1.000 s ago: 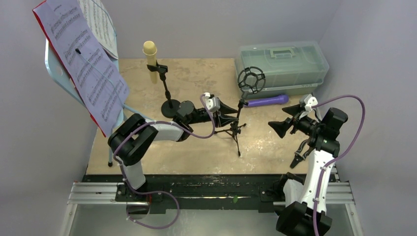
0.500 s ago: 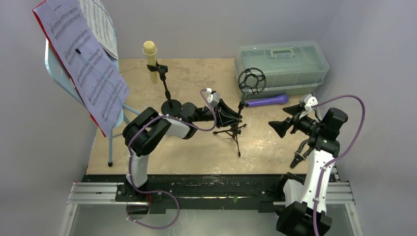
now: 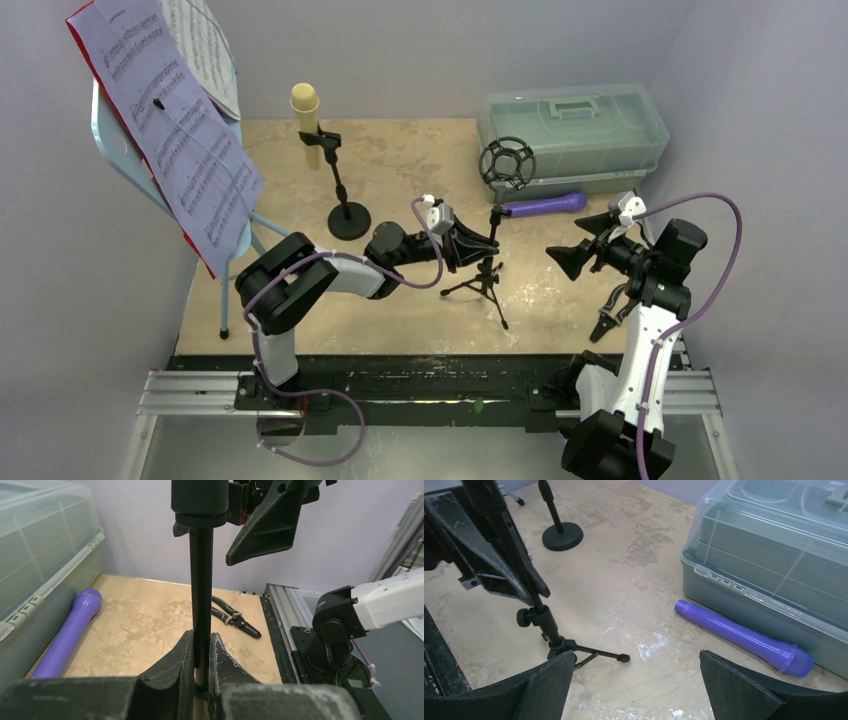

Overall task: Pack up the instrument practice props
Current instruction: Adjust the microphone stand at the center of the board.

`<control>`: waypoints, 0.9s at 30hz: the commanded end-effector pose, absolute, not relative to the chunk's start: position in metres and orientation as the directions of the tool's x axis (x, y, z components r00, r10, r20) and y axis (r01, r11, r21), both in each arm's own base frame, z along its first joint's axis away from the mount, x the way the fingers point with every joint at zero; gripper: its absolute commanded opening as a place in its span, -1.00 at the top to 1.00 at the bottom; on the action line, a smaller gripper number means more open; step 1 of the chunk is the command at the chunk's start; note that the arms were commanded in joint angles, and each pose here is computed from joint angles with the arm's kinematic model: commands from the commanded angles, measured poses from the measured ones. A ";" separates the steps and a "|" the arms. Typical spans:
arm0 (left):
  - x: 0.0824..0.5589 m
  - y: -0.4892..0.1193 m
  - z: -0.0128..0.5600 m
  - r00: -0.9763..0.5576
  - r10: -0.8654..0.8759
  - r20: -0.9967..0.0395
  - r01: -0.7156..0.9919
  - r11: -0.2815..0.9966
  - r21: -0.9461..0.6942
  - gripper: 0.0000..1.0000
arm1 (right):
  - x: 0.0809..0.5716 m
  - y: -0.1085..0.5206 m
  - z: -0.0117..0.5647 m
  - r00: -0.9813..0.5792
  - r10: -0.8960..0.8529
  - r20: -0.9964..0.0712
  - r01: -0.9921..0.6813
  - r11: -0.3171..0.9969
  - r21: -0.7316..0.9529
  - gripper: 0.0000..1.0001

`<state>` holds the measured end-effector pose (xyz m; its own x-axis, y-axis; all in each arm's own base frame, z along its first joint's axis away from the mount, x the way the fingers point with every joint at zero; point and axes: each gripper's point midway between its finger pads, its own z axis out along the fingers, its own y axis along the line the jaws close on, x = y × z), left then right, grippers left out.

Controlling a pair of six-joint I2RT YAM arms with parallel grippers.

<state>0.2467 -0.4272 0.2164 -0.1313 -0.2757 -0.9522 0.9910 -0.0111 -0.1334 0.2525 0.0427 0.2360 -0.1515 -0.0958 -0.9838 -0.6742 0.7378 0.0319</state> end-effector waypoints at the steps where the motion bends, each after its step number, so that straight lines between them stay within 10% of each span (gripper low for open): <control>1: 0.255 -0.421 0.271 0.114 -0.349 -0.930 0.961 0.276 0.014 1.00 | 0.254 0.041 0.244 -0.126 -0.116 -0.985 -0.672 0.741 -0.001 -0.98; 9: 0.301 -0.385 0.283 0.113 -0.357 -0.927 0.562 0.793 -0.237 1.00 | 0.255 0.040 0.242 -0.140 -0.110 -0.984 -0.673 0.740 0.014 -0.98; 27: 0.299 -0.387 0.237 0.312 -0.164 -0.936 0.084 0.986 -0.145 1.00 | 0.255 0.041 0.239 -0.153 -0.101 -0.983 -0.679 0.733 0.030 -0.98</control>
